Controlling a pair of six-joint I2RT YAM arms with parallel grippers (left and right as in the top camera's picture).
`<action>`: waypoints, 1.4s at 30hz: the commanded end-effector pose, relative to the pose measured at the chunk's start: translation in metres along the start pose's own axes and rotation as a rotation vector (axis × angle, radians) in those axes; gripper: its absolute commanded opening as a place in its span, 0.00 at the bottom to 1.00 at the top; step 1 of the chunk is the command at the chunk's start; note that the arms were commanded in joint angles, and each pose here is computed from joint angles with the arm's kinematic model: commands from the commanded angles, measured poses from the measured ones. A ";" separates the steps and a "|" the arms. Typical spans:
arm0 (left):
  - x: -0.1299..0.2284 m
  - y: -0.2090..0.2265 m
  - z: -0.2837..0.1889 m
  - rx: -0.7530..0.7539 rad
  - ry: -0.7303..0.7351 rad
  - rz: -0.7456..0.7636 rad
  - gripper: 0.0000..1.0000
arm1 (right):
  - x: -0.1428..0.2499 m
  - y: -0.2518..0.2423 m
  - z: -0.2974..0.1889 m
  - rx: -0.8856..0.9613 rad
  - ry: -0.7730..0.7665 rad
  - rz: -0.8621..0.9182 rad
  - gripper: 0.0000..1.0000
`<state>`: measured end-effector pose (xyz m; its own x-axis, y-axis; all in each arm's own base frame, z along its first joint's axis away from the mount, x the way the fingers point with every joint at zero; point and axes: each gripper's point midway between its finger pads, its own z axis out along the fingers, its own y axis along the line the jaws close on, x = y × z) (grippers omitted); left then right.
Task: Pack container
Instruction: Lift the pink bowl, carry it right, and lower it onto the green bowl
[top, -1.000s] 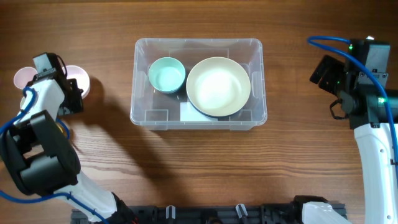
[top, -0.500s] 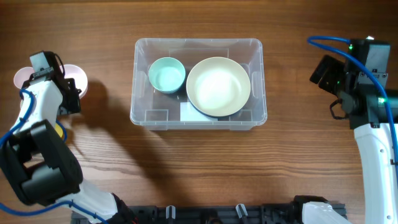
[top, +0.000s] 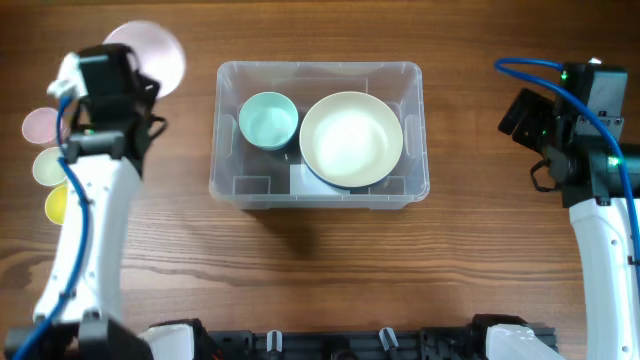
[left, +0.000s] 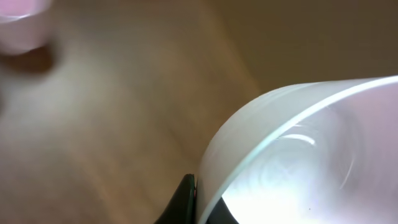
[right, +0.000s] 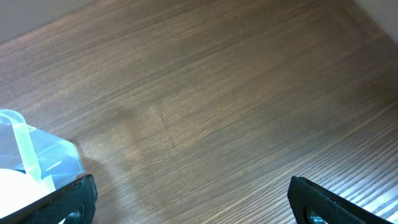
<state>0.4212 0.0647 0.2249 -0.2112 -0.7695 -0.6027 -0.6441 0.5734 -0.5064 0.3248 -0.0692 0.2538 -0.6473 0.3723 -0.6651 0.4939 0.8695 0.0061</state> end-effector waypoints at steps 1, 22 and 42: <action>0.018 -0.064 -0.045 0.204 -0.038 0.333 0.04 | -0.005 -0.003 -0.004 0.015 -0.020 0.016 1.00; 0.124 -0.075 -0.061 0.213 0.143 0.748 0.04 | -0.005 -0.003 -0.004 0.015 -0.020 0.016 1.00; 0.173 -0.050 -0.023 0.133 0.320 0.814 0.04 | -0.005 -0.003 -0.004 0.015 -0.020 0.016 1.00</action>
<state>0.3958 -0.0974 0.1540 -0.7845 -0.1461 -0.6027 -0.1376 0.9886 -0.0605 0.3247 -0.0692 0.2537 -0.6475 0.3723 -0.6649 0.4939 0.8695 0.0059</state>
